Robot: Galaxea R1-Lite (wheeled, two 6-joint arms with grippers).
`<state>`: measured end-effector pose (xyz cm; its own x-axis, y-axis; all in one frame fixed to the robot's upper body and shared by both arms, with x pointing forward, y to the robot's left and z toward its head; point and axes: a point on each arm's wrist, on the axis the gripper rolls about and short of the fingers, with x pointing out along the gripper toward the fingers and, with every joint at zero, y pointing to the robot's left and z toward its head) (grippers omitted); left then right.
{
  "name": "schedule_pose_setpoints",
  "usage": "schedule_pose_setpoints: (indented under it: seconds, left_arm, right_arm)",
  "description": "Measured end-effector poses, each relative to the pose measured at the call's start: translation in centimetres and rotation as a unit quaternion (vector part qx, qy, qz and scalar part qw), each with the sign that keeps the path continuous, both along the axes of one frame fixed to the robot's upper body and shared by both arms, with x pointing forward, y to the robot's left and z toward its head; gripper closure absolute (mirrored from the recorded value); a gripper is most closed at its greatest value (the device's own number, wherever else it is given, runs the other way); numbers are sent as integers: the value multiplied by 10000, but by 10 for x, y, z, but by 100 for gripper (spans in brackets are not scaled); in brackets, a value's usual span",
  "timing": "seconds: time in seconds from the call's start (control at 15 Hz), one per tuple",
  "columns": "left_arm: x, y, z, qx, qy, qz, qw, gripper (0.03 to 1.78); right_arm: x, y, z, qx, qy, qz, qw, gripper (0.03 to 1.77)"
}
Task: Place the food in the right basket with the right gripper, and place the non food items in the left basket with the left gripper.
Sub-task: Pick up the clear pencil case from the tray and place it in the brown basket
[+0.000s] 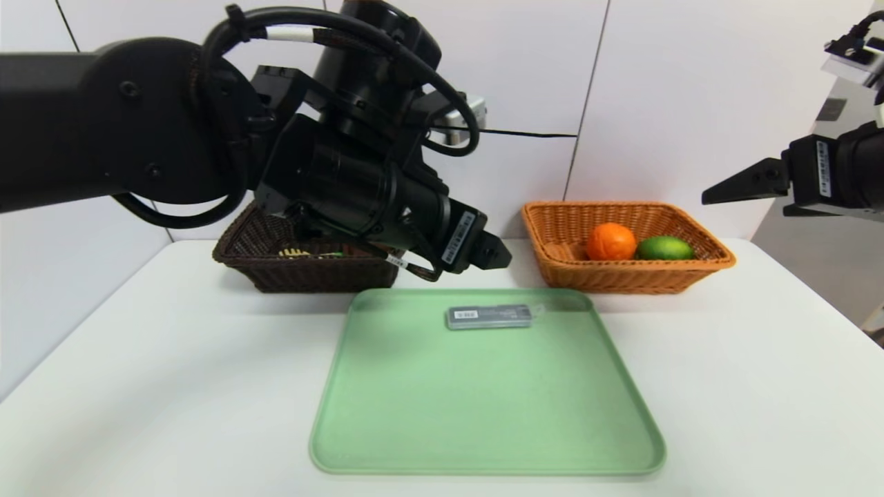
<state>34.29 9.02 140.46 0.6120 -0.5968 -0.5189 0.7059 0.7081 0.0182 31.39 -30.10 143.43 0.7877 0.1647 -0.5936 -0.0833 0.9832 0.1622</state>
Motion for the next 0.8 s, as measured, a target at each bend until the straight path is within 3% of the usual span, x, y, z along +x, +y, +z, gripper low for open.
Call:
schedule_pose_setpoints:
  seconds: [0.27, 0.53, 0.8]
  left_arm:
    - [22, -9, -16, 186, -35, -918, 9956, 12]
    - [51, -2, -40, 270, 11, -1723, 9847, 12]
    - [76, -5, -70, 574, -59, -1865, 9808, 12]
  right_arm:
    - [-16, -2, 2, 3, -83, 19, 10000, 11]
    - [-27, -4, 2, 12, -107, 19, 9999, 11]
    - [-35, -5, 0, 12, -96, 18, 10000, 11]
